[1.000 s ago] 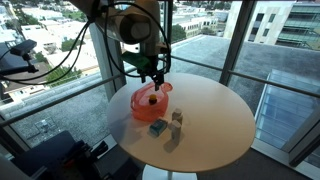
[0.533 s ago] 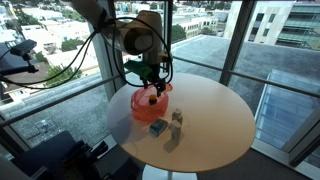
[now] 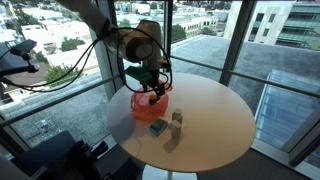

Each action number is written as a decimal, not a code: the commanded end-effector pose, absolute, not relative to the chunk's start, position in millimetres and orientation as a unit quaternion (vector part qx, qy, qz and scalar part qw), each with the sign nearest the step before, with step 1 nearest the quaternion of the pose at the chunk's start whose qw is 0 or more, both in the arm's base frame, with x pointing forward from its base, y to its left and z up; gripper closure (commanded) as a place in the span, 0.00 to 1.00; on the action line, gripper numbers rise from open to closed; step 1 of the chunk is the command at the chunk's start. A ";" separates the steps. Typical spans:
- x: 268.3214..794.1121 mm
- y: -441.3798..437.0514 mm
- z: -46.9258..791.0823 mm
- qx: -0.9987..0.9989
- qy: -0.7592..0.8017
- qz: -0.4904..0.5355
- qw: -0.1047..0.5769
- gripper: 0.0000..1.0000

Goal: Remove the bottle with a yellow label from the plastic bag and put it on the table.

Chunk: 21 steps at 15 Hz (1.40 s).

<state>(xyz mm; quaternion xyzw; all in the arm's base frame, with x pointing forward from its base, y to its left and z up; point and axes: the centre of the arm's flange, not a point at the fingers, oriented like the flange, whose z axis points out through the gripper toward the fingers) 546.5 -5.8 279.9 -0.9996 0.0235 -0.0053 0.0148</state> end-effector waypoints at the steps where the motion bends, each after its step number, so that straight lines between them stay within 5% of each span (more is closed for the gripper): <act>1: 557.5 5.7 274.2 -1.000 0.015 -0.015 0.009 0.00; 21: 580.4 18.5 263.0 -0.999 0.008 -0.049 0.021 0.00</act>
